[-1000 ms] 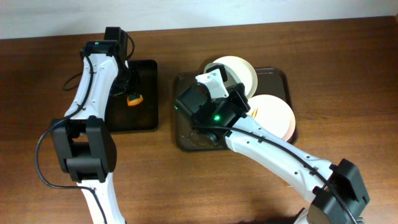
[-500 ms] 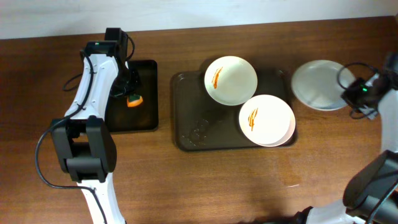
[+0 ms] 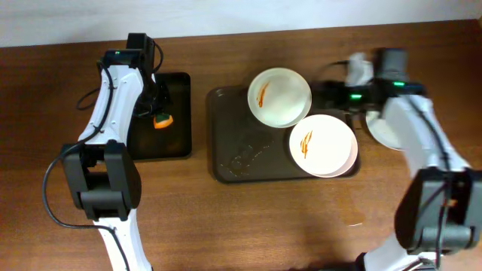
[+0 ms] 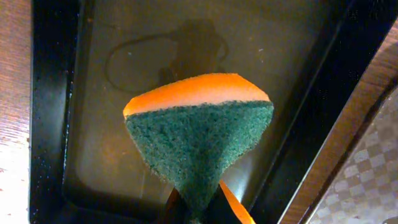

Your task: Clean dirty plates on tray and stack at the side

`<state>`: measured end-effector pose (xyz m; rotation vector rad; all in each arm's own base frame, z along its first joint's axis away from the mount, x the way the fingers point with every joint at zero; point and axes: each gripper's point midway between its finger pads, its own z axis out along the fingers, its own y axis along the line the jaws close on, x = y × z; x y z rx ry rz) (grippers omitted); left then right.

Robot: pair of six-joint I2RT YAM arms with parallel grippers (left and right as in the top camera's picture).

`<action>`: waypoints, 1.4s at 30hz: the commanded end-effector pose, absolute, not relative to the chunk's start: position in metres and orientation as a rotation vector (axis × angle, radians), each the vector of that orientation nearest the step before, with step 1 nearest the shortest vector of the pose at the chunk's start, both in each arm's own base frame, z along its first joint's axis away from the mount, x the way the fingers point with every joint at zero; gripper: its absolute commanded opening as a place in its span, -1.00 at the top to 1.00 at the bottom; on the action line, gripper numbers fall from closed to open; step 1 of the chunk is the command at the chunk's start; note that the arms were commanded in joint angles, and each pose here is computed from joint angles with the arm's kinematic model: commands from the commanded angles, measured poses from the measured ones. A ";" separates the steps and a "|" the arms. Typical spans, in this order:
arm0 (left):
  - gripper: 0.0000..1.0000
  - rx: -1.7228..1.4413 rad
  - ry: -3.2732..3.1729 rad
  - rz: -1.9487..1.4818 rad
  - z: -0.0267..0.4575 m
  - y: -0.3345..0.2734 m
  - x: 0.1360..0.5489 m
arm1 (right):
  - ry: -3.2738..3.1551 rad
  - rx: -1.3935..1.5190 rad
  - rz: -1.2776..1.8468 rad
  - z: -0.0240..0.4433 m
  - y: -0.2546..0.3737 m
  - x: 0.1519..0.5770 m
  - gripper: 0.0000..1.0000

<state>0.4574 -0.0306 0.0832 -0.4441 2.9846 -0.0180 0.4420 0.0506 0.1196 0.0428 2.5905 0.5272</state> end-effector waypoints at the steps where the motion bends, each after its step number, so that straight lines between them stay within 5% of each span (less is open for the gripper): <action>1: 1.00 -0.440 2.995 -0.006 0.080 -0.031 0.456 | 2.629 0.158 0.086 0.084 0.053 0.455 -0.97; 7: 1.00 -0.439 2.990 -0.007 0.080 -0.031 0.457 | 2.548 0.391 0.082 0.047 0.066 0.484 -0.91; 12: 1.00 -0.437 2.980 -0.009 0.080 -0.031 0.460 | 2.583 0.371 0.145 0.033 0.076 0.483 0.07; 17: 1.00 -0.437 2.980 -0.009 0.080 -0.031 0.460 | 2.608 0.383 0.098 0.025 0.070 0.479 0.11; 22: 1.00 -0.437 2.979 -0.010 0.080 -0.031 0.460 | 2.472 0.351 0.094 0.105 0.064 0.482 -0.02; 27: 1.00 -0.437 2.979 -0.010 0.080 -0.031 0.460 | 2.542 0.566 -0.006 0.059 0.028 0.474 -0.11; 28: 1.00 -0.437 2.979 -0.010 0.080 -0.031 0.460 | 2.565 0.570 0.010 0.042 0.029 0.476 -0.26; 32: 1.00 -0.437 2.979 -0.010 0.080 -0.031 0.460 | 2.602 0.530 0.154 0.014 0.050 0.485 -0.26; 37: 1.00 -0.430 2.977 -0.012 0.081 -0.033 0.461 | 2.634 0.339 0.318 0.018 0.082 0.485 0.41; 42: 1.00 -0.430 2.977 -0.011 0.081 -0.033 0.461 | 2.658 0.077 0.359 0.018 0.130 0.474 0.48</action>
